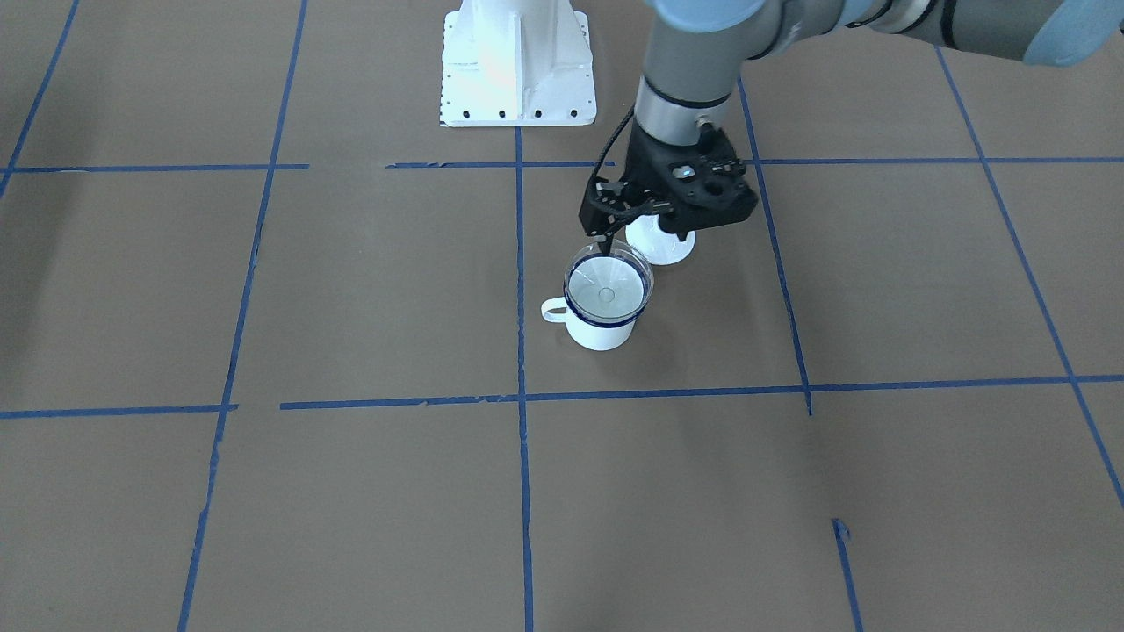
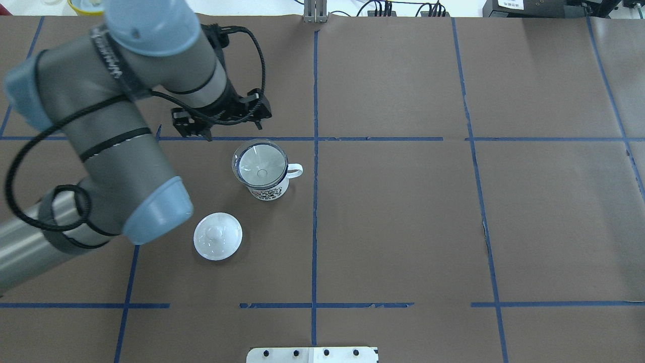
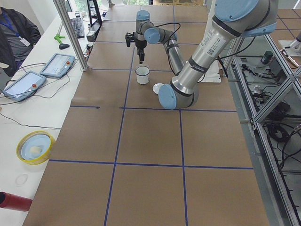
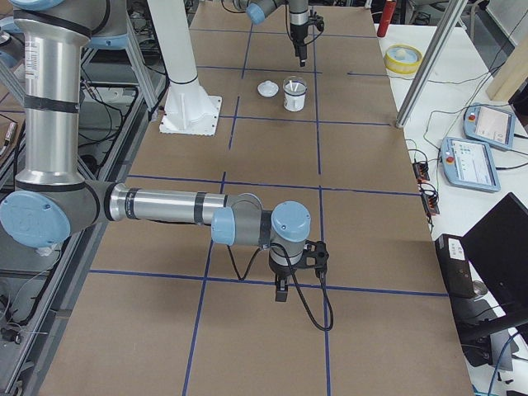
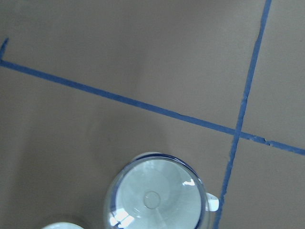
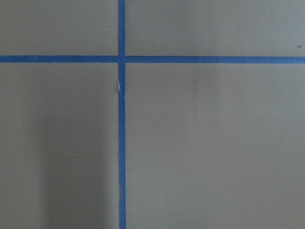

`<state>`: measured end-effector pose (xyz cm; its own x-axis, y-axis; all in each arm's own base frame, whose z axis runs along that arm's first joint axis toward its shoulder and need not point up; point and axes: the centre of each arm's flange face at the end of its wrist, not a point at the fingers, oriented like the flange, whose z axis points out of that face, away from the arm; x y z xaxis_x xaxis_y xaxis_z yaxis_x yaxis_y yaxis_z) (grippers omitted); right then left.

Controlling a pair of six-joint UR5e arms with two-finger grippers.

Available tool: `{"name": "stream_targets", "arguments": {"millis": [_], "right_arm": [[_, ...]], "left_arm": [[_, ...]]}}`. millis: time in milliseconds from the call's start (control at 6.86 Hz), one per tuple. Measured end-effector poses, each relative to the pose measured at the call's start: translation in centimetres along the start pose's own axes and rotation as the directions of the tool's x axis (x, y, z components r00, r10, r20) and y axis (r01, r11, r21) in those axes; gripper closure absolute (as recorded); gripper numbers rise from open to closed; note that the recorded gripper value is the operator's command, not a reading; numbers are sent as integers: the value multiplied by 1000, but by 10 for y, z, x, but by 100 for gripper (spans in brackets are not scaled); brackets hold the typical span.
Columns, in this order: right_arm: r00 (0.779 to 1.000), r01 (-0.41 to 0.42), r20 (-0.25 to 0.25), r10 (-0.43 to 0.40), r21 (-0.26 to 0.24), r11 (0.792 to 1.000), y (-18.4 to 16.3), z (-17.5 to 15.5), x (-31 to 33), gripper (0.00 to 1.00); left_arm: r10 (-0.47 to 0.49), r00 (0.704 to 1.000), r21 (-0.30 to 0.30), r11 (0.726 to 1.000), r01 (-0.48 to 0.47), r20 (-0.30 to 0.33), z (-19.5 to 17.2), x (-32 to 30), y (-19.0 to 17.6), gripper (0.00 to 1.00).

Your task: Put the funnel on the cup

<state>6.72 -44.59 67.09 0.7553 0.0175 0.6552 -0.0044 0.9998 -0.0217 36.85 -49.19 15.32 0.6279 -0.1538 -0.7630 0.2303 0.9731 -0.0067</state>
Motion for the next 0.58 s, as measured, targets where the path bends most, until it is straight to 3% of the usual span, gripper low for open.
{"name": "stream_targets", "arguments": {"millis": [291, 583], "right_arm": [[1000, 0, 0, 0, 0, 1000, 0, 0, 0, 0], [1000, 0, 0, 0, 0, 1000, 0, 0, 0, 0]], "left_arm": [[221, 974, 25, 975, -223, 57, -34, -132, -69, 0], [428, 888, -28, 903, -429, 169, -63, -329, -135, 0]]}}
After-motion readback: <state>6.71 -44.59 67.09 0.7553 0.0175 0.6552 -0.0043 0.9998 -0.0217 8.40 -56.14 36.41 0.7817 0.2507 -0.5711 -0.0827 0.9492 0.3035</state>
